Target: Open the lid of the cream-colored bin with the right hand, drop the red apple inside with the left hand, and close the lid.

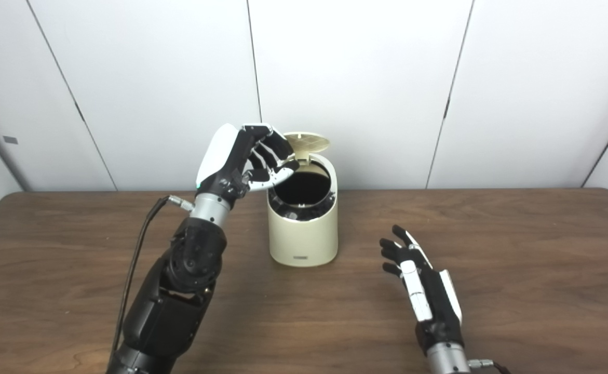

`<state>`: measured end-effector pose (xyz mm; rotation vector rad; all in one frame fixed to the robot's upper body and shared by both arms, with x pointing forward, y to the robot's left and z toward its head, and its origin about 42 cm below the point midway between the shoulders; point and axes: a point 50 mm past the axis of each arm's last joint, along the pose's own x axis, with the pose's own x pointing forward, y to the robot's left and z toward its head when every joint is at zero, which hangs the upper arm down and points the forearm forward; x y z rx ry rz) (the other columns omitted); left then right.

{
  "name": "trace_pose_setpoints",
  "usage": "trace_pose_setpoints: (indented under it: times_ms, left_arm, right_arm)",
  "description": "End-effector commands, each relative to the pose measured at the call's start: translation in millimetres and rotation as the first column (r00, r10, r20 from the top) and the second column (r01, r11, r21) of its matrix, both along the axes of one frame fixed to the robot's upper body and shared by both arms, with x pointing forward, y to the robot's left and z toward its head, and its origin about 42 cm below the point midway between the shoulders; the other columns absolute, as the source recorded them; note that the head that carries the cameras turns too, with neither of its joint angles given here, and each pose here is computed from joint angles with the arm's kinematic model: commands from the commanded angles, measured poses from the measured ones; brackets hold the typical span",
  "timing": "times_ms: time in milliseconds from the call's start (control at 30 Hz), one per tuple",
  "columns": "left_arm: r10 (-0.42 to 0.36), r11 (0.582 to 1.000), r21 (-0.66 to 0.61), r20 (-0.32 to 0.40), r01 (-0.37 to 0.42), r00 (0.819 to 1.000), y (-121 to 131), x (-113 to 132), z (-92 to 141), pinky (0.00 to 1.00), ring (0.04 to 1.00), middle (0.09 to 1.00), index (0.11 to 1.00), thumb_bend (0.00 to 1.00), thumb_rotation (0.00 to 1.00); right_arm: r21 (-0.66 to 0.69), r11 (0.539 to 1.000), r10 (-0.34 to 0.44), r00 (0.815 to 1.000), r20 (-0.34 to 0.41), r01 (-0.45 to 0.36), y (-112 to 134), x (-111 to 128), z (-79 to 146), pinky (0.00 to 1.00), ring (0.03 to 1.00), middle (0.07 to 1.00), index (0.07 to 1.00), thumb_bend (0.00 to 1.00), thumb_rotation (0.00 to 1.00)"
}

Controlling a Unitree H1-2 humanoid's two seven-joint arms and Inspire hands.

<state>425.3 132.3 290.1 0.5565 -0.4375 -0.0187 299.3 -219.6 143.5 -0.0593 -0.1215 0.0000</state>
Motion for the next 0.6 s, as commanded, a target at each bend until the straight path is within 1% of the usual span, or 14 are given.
trace_pose_setpoints:
  times_ms: [0,33,67,100,133,267,400,467,500,567]
  left_arm:
    - [-0.012,0.998,-0.06,0.092,0.017,0.996,-1.8,-4.4,24.4,0.35,0.445,0.508,0.475,0.48,0.0]
    - [-0.012,0.997,-0.074,0.085,0.018,0.996,0.6,-7.3,24.8,0.35,0.443,0.504,0.483,0.48,0.0]
    - [-0.015,0.996,-0.081,0.082,0.022,0.997,3.9,-10.3,25.1,0.37,0.443,0.492,0.497,0.48,0.0]
    - [-0.019,0.996,-0.081,0.082,0.026,0.996,7.3,-13.0,25.6,0.42,0.442,0.476,0.506,0.49,0.0]
    - [-0.022,0.997,-0.071,0.082,0.028,0.996,11.9,-16.0,26.4,0.42,0.439,0.471,0.508,0.5,0.0]
    - [-0.022,0.999,-0.038,0.081,0.025,0.996,28.3,-26.9,28.4,0.42,0.441,0.48,0.505,0.51,0.0]
    - [-0.031,0.998,-0.052,0.077,0.035,0.997,45.4,-35.8,25.9,0.42,0.444,0.485,0.5,0.51,0.0]
    - [-0.019,0.998,-0.06,0.077,0.024,0.997,52.8,-40.3,24.3,0.41,0.438,0.486,0.506,0.51,0.0]
    - [-0.001,0.998,-0.068,0.077,0.006,0.997,56.5,-42.6,23.0,0.41,0.437,0.484,0.508,0.51,0.0]
    - [0.026,0.995,-0.098,0.067,-0.019,0.997,64.6,-47.6,17.6,0.41,0.463,0.481,0.502,0.52,0.0]
  right_arm:
    - [0.007,1.0,0.014,0.996,0.089,-0.015,1.0,3.5,20.1,0.78,0.829,0.825,0.889,0.5,0.92]
    - [0.003,1.0,0.012,0.996,0.09,-0.013,0.2,3.4,19.9,0.78,0.83,0.826,0.889,0.5,0.92]
    - [-0.005,1.0,0.009,0.996,0.092,-0.009,-0.8,3.7,19.4,0.78,0.831,0.825,0.889,0.51,0.92]
    - [-0.011,1.0,0.006,0.996,0.094,-0.005,-1.6,4.0,19.0,0.78,0.827,0.821,0.886,0.52,0.92]
    - [-0.013,1.0,0.003,0.996,0.093,-0.002,-2.2,4.2,18.9,0.77,0.826,0.819,0.885,0.53,0.93]
    - [-0.002,1.0,-0.005,0.997,0.083,0.005,-5.0,6.0,17.4,0.77,0.826,0.82,0.882,0.56,0.91]
    - [-0.01,1.0,-0.003,0.996,0.084,0.004,-6.7,7.1,17.5,0.76,0.829,0.819,0.884,0.56,0.92]
    - [-0.015,1.0,-0.002,0.996,0.09,0.004,-7.5,7.8,18.3,0.76,0.823,0.82,0.885,0.57,0.92]
    - [-0.027,1.0,-0.003,0.995,0.098,0.006,-8.2,8.7,18.4,0.76,0.825,0.82,0.885,0.57,0.92]
    - [-0.036,0.999,0.002,0.993,0.117,0.002,-9.9,12.3,19.4,0.78,0.831,0.82,0.886,0.56,0.94]
